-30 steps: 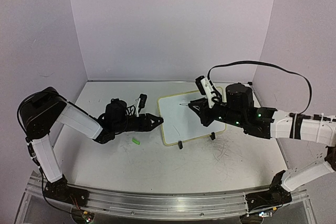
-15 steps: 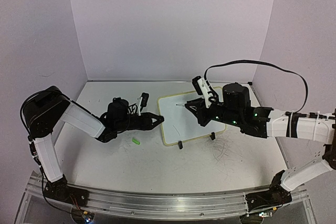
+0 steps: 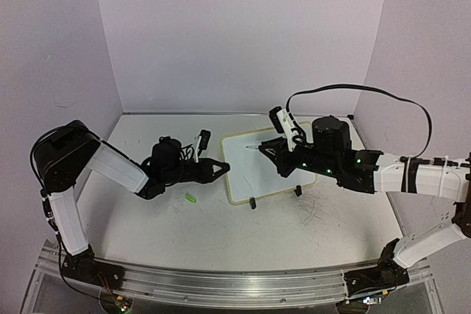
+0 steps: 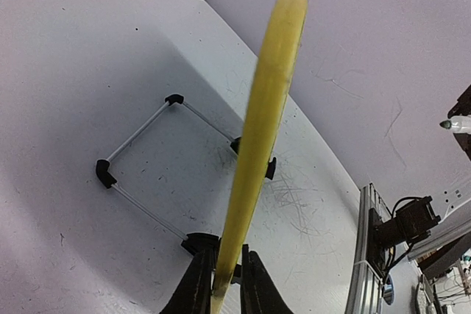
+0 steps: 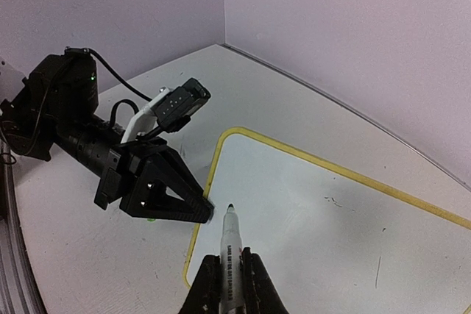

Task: Write a sentence on the whiteboard
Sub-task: Hold the whiteboard at the center of the board, then write a sentence on the whiteboard.

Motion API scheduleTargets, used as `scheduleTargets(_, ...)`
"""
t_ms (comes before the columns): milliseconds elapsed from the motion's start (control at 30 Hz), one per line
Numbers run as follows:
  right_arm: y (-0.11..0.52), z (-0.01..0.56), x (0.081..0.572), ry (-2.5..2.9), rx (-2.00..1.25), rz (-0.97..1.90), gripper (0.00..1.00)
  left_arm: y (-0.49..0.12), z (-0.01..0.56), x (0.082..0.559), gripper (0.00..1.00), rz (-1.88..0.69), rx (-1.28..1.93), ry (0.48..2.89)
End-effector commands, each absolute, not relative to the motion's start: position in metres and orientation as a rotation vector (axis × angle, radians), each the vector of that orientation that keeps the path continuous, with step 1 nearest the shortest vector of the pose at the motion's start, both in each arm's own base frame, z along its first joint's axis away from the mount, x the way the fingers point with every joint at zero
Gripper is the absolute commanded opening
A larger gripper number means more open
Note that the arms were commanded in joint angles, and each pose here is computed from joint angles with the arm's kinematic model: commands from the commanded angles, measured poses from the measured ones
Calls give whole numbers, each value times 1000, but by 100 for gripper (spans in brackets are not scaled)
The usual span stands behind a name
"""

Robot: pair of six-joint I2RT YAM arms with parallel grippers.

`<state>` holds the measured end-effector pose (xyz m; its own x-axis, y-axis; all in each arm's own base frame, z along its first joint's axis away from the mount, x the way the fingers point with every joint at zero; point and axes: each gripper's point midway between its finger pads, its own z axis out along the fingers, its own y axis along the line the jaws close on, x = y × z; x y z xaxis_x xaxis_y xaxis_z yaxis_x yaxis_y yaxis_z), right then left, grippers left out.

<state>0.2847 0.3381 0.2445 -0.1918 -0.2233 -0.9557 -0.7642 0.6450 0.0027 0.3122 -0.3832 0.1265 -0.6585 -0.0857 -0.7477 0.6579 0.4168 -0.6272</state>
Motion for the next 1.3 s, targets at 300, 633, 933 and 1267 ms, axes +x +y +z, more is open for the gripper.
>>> scheduleTargets(300, 343, 269, 290, 1663, -783, 595, 0, -391, 142, 316, 1, -1288, 575, 1843)
scheduleTargets(633, 356, 273, 291, 1653, -808, 638, 0, -391, 141, 316, 0, -1288, 569, 1846)
scheduleTargets(933, 365, 268, 293, 1645, -818, 639, 0, -390, 141, 316, 0, -1289, 571, 1848)
scheduleTargets(1267, 358, 269, 299, 1627, -781, 585, 0, -391, 139, 315, 0, -1293, 578, 1849)
